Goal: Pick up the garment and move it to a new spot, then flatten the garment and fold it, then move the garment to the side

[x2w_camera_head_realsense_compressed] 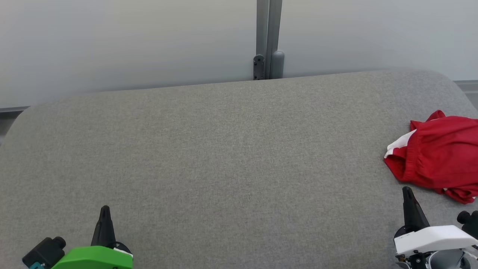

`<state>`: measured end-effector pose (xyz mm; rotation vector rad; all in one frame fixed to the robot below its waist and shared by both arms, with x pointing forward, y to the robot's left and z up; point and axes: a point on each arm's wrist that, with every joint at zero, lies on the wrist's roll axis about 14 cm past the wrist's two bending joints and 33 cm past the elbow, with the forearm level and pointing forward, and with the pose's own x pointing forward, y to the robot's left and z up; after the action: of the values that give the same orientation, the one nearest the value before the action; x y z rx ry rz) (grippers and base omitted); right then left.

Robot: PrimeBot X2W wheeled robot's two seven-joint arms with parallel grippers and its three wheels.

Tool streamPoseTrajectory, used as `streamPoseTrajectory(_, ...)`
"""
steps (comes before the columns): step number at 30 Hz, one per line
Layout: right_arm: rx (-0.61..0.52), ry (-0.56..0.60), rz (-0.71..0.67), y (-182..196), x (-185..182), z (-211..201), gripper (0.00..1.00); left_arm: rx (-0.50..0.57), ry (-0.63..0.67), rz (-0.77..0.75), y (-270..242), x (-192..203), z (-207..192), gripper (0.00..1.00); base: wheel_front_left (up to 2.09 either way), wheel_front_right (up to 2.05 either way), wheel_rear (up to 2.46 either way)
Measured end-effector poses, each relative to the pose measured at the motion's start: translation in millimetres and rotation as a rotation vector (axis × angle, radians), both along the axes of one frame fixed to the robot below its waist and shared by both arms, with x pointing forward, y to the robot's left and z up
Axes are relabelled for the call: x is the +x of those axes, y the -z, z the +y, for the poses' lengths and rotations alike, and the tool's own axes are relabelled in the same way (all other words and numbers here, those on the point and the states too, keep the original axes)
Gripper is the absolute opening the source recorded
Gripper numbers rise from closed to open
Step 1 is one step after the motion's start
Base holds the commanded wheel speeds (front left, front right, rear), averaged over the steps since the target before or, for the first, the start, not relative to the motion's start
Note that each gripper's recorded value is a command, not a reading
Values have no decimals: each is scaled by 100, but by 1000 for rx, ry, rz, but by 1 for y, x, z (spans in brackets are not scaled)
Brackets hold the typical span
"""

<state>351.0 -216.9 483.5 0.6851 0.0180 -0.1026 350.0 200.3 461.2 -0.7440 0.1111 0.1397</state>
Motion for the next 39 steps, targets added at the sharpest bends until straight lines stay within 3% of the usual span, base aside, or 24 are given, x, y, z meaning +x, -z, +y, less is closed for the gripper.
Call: streamPoseTrajectory(39, 478, -7, -27, -6, 19, 7, 0, -454, -10, -66, -18, 20, -1, 0, 0, 0, 0)
